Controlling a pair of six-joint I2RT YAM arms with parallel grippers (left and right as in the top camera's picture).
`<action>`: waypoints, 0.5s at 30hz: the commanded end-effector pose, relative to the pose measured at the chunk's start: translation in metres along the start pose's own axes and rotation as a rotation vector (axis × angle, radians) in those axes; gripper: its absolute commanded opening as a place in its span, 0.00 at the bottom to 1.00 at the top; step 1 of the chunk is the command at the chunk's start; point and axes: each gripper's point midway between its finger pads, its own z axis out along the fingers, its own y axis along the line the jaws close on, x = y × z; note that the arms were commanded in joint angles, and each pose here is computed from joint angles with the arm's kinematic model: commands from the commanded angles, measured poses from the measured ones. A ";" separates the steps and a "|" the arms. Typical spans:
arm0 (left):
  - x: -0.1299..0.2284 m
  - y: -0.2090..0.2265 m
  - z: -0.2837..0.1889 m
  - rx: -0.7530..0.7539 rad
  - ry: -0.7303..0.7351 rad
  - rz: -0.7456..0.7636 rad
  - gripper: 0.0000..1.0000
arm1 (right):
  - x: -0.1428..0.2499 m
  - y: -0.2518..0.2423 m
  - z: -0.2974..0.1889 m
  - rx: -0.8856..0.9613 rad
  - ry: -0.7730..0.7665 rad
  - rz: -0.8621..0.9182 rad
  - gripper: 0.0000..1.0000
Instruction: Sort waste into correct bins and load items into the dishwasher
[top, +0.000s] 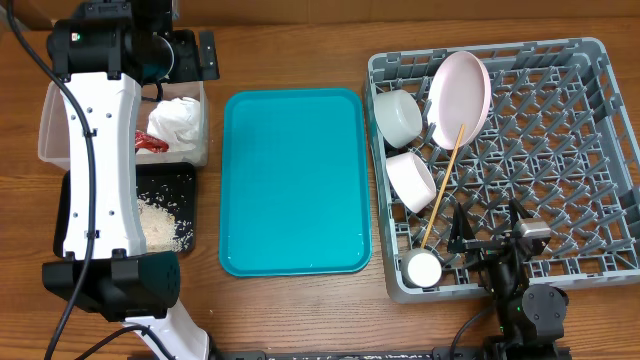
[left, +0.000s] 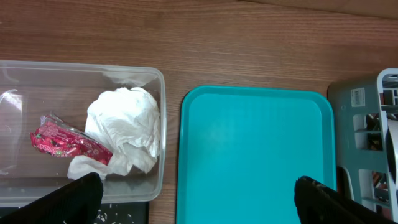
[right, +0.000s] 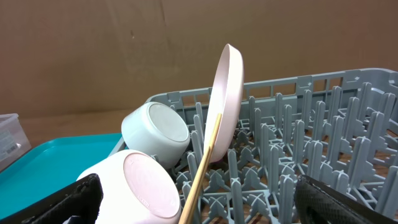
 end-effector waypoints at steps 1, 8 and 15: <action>0.000 -0.002 -0.003 0.002 -0.008 -0.005 1.00 | 0.001 -0.002 0.000 0.009 -0.007 -0.004 1.00; -0.010 0.010 -0.055 -0.111 -0.137 0.025 1.00 | 0.001 -0.002 0.000 0.009 -0.007 -0.004 1.00; -0.028 0.001 -0.122 -0.067 -0.457 0.053 1.00 | 0.001 -0.002 0.000 0.009 -0.007 -0.004 1.00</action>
